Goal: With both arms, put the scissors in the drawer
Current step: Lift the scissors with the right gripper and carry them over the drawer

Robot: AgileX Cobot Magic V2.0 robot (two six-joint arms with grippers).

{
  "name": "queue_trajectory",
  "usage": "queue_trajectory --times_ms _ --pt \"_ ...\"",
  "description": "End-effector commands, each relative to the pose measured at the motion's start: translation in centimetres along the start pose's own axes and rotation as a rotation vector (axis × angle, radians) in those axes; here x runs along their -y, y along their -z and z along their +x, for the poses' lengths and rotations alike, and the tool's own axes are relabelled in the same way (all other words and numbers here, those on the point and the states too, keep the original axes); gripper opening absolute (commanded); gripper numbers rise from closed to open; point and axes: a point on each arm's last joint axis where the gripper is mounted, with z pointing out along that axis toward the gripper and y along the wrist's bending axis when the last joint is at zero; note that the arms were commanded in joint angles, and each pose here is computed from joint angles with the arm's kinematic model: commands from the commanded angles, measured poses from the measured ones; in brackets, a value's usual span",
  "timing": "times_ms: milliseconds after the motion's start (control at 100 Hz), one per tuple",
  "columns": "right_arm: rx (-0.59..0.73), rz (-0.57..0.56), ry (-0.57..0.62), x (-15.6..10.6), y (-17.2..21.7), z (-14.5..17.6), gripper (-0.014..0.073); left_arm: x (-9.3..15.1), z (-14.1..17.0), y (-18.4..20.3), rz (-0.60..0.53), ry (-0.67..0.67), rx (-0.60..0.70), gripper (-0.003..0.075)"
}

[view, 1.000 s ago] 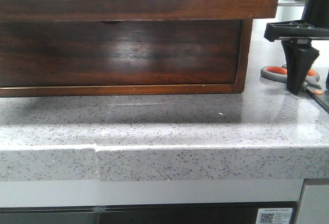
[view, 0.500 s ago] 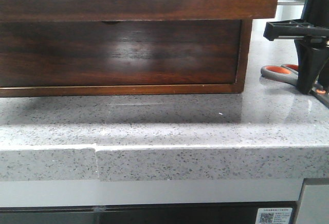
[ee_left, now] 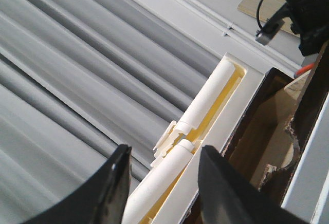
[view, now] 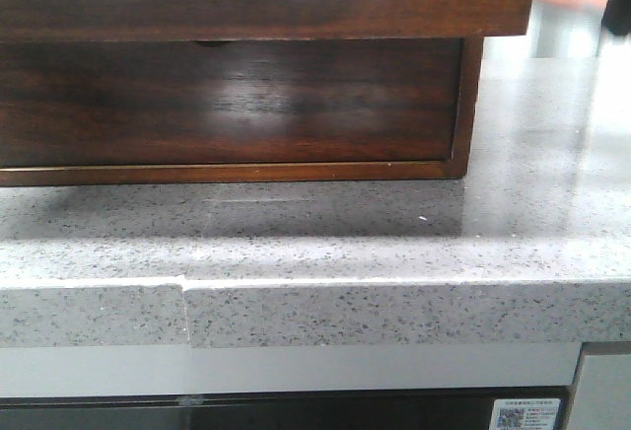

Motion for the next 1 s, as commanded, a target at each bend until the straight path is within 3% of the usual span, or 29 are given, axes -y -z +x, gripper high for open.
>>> queue_trajectory --times_ms 0,230,490,990 --pt "0.196 -0.005 0.004 0.0 4.2 -0.5 -0.0066 -0.6 -0.6 -0.2 -0.016 0.043 0.037 0.0293" --pt "0.493 -0.025 0.024 -0.3 10.7 0.5 -0.0066 -0.6 -0.6 -0.2 -0.016 0.043 0.037 0.0293" --pt "0.778 -0.1 0.247 -2.2 16.0 1.9 -0.0067 -0.7 -0.6 -0.2 -0.022 0.065 0.038 0.0293" --pt "0.899 -0.335 0.874 -11.7 14.8 2.6 -0.0067 -0.7 -0.6 -0.2 -0.023 0.071 0.038 0.0293"
